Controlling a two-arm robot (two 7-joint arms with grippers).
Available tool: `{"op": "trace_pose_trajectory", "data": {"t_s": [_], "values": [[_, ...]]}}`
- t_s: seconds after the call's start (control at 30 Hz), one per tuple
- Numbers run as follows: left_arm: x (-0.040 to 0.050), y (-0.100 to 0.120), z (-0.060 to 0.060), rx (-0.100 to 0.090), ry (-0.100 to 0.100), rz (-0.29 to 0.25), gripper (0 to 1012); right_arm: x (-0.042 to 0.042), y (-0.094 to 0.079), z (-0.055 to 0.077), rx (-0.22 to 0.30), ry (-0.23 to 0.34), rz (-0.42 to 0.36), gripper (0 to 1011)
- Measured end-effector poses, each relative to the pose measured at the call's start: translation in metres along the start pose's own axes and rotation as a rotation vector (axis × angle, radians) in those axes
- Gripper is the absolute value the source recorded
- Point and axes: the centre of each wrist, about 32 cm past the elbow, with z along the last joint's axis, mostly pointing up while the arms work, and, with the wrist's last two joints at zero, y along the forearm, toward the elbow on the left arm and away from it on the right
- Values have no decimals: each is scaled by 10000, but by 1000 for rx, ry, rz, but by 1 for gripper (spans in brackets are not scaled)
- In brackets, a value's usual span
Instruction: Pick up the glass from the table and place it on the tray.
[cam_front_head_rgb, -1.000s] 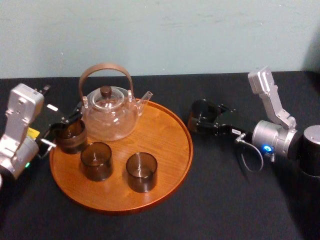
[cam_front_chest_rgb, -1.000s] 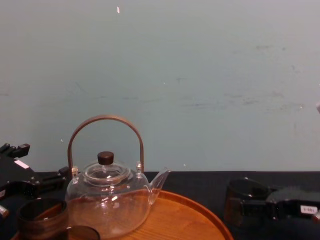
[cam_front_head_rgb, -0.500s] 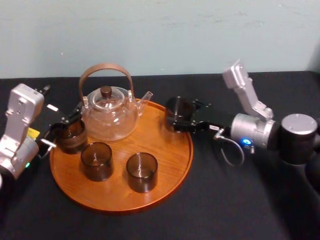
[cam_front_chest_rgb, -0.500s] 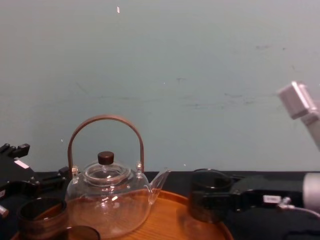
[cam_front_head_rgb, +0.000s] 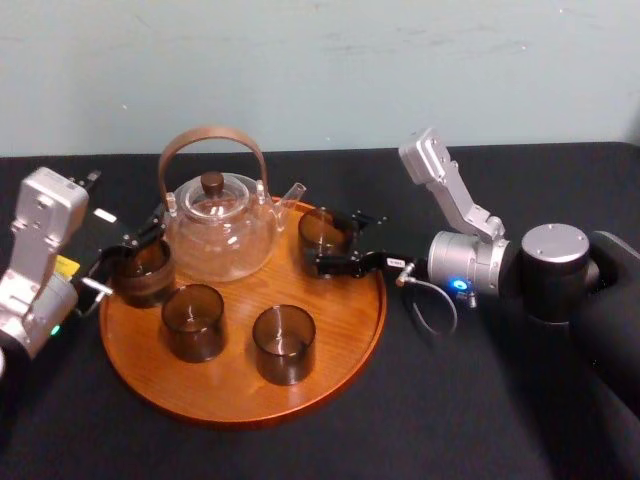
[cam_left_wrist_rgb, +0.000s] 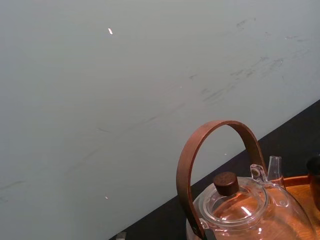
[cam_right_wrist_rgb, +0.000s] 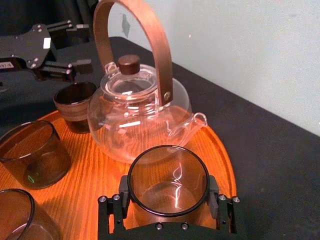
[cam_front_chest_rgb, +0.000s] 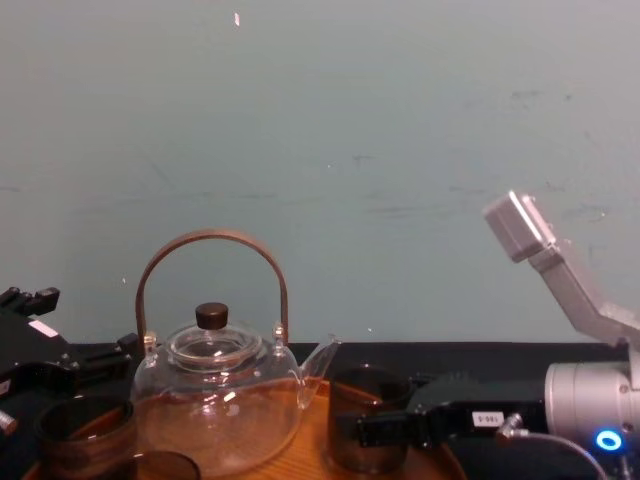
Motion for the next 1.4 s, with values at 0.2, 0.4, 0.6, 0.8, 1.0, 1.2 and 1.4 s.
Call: {"op": "trace_pose_trajectory", "data": {"t_s": [0.2, 0.4, 0.6, 0.8, 1.0, 1.2, 1.4], "values": [[0, 0, 0, 0, 0, 0, 1001, -15, 20, -48, -14, 7, 9, 908], [0, 0, 0, 0, 0, 0, 1001, -40, 41, -82, -27, 10, 14, 908], [0, 0, 0, 0, 0, 0, 1001, -50, 48, -90, -33, 10, 15, 908], [0, 0, 0, 0, 0, 0, 1001, -55, 48, -104, -42, 12, 16, 938], [0, 0, 0, 0, 0, 0, 1002, -81, 52, -116, -44, 1, 26, 1002], [0, 0, 0, 0, 0, 0, 1001, -98, -16, -54, 8, -38, 20, 1002], [0, 0, 0, 0, 0, 0, 1001, -103, -49, 0, 37, -56, 21, 1002]]}}
